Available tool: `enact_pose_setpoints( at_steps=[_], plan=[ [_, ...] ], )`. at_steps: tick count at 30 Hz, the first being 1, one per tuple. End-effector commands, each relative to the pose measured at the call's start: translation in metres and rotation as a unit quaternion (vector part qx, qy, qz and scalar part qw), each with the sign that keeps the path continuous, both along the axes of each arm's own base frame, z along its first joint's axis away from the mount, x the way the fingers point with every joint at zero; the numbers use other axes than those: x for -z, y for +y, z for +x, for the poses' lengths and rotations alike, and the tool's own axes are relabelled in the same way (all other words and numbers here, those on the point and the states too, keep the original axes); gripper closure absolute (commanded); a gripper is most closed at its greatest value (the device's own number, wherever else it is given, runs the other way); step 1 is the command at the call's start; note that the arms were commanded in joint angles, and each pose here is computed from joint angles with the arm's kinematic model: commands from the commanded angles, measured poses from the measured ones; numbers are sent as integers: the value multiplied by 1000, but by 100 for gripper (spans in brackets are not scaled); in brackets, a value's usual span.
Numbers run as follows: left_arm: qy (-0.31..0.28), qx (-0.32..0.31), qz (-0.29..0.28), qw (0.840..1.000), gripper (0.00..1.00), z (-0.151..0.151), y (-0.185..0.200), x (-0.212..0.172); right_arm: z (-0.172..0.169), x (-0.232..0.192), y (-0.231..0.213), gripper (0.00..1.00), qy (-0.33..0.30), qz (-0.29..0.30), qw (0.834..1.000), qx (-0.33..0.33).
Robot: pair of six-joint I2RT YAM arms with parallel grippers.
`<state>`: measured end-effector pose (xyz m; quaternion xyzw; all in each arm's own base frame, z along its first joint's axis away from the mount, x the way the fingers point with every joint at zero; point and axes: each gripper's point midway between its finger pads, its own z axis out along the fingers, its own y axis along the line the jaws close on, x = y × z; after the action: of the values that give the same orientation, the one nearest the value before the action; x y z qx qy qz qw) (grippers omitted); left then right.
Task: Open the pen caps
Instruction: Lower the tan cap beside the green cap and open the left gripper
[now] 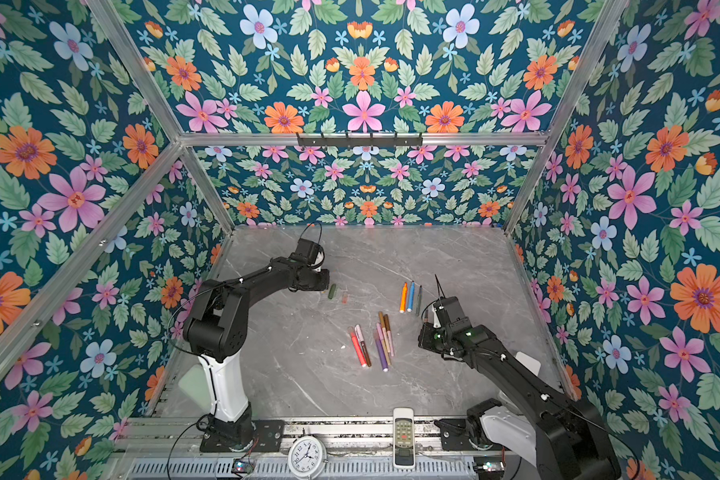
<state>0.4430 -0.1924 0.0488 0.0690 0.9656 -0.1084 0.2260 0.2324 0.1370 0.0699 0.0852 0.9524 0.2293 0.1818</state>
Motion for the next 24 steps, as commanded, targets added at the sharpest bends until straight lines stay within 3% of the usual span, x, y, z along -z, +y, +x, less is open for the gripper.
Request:
enact_pose_setpoints(
  at_steps=[1, 17, 24],
  plan=[
    [11, 16, 10, 1000, 100, 0, -1, 5, 5, -1, 5, 100, -14, 1, 1000, -24],
    [48, 36, 4, 998, 90, -11, -6, 26, 2, -8, -5, 100, -27, -25, 999, -23],
    [41, 32, 0, 999, 67, -9, -7, 22, 0, -11, -5, 100, -33, -16, 999, -18]
  ],
)
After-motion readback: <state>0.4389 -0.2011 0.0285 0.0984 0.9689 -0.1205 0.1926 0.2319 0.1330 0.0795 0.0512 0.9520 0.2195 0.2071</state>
